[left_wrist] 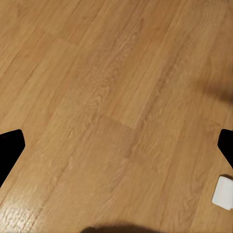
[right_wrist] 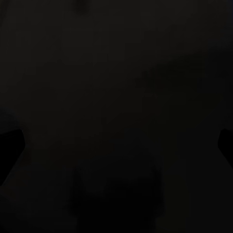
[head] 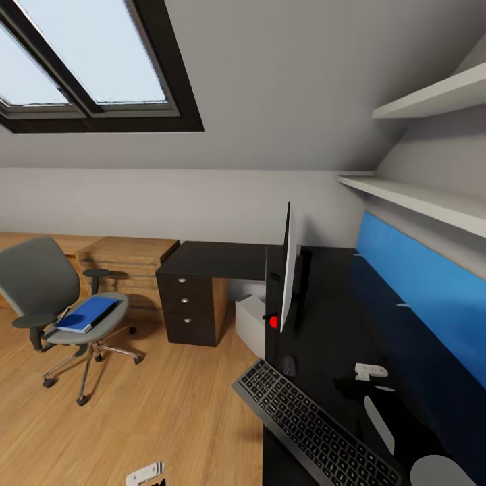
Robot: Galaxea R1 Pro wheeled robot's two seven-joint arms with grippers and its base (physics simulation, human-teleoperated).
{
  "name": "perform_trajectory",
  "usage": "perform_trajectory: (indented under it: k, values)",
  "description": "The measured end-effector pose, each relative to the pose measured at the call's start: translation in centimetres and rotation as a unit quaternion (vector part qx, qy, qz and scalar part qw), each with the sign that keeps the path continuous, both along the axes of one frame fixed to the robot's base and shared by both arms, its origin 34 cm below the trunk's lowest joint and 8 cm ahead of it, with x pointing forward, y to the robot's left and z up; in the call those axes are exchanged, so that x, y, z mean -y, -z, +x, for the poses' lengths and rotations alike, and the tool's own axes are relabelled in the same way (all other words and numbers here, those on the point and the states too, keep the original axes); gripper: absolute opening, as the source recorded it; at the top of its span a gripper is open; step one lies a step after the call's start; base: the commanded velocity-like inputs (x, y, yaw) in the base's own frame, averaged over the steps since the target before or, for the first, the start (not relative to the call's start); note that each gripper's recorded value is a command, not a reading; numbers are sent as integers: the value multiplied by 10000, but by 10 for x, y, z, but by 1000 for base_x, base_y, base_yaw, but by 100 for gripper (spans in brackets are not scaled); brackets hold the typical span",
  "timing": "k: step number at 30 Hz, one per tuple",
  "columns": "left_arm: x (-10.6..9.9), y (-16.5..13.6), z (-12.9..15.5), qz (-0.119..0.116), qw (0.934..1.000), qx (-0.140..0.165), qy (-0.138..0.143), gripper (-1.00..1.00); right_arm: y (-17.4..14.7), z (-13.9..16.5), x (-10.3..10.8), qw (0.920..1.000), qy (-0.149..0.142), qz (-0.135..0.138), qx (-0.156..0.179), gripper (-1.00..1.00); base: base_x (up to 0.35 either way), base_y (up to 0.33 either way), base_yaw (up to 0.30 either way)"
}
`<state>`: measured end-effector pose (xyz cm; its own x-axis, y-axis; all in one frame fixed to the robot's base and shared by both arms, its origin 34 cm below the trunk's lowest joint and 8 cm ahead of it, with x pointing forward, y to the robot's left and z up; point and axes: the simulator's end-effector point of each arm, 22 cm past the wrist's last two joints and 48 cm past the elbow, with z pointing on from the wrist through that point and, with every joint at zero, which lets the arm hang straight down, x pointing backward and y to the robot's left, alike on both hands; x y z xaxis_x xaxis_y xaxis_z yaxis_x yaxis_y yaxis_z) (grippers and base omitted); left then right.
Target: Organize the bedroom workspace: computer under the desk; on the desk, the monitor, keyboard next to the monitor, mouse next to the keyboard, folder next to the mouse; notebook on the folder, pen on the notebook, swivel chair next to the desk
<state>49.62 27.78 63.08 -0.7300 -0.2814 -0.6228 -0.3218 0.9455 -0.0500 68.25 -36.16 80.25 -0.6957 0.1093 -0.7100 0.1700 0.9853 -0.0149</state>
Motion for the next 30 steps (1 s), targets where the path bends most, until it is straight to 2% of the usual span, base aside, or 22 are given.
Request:
perform_trajectory:
  k: [22,30]
  values:
    - [-3,14,2,17,10000,-7,-17,100,14,2,-3,10000,-55,-21,-13,100,0,0,0]
    - [-3,25,3,20,10000,-5,-20,100,27,4,-14,9999,-125,-1,-26,100,0,0,0]
